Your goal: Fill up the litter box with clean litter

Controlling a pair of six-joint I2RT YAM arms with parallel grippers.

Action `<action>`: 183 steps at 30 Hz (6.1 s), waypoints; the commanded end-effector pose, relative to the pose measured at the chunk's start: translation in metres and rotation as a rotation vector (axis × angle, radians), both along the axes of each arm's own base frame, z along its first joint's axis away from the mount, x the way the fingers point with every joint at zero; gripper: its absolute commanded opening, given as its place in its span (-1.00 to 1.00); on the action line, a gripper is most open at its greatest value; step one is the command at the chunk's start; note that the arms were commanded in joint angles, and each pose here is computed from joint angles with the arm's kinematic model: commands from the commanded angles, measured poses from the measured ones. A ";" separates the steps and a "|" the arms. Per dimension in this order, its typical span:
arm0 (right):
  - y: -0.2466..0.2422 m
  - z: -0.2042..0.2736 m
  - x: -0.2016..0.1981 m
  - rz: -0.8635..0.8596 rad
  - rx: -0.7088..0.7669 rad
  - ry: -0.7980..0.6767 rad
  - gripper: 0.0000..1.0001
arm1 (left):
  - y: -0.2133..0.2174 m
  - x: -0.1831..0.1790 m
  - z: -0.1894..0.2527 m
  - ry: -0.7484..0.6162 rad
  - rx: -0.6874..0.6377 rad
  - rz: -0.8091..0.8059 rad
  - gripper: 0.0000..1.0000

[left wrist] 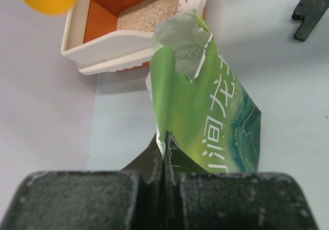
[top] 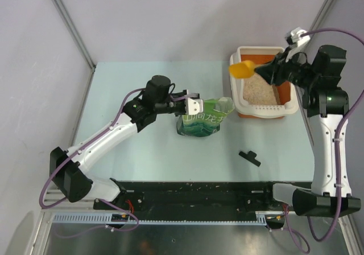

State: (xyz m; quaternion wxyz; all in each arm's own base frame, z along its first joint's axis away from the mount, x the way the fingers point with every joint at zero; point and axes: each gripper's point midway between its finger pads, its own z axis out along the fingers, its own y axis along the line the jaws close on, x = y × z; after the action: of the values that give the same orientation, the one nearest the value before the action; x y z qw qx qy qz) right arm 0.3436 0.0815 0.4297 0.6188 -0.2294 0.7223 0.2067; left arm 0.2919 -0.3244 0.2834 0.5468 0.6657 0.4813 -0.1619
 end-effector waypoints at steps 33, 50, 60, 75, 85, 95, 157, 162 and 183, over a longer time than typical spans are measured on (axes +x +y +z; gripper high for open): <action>0.066 -0.077 -0.078 0.399 -0.359 0.192 -1.00 | -0.005 0.005 0.048 -0.072 -0.103 0.026 -1.00; 0.077 -0.040 -0.070 0.428 -0.410 0.106 -1.00 | -0.003 -0.003 0.043 -0.062 -0.102 0.001 -1.00; 0.072 -0.041 -0.069 0.405 -0.436 0.077 -1.00 | -0.004 -0.004 0.042 -0.052 -0.104 -0.003 -0.99; 0.095 -0.103 -0.025 0.167 -0.343 0.319 -1.00 | -0.008 -0.013 0.060 0.008 -0.169 -0.012 -1.00; 0.089 -0.104 0.010 -0.290 -0.093 0.452 -1.00 | -0.010 -0.014 0.072 0.034 -0.202 -0.005 -1.00; 0.095 -0.158 0.002 -0.407 -0.224 0.510 -1.00 | -0.010 -0.018 0.081 0.047 -0.230 -0.016 -1.00; 0.051 -0.160 0.005 0.304 0.764 0.966 -1.00 | -0.012 0.029 0.043 -0.107 -0.065 0.095 -1.00; 0.034 -0.158 0.003 0.284 0.788 0.967 -1.00 | -0.014 0.029 0.044 -0.109 -0.065 0.085 -1.00; -0.002 -0.154 -0.002 0.277 0.877 0.990 -1.00 | -0.018 0.034 0.048 -0.125 -0.068 0.069 -0.99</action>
State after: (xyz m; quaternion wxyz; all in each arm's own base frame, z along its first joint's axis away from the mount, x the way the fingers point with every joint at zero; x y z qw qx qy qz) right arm 0.3538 0.0820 0.2647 0.2162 0.0921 0.7412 0.6288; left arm 0.3179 -0.3384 0.2853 0.5506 0.6490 0.5083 -0.1318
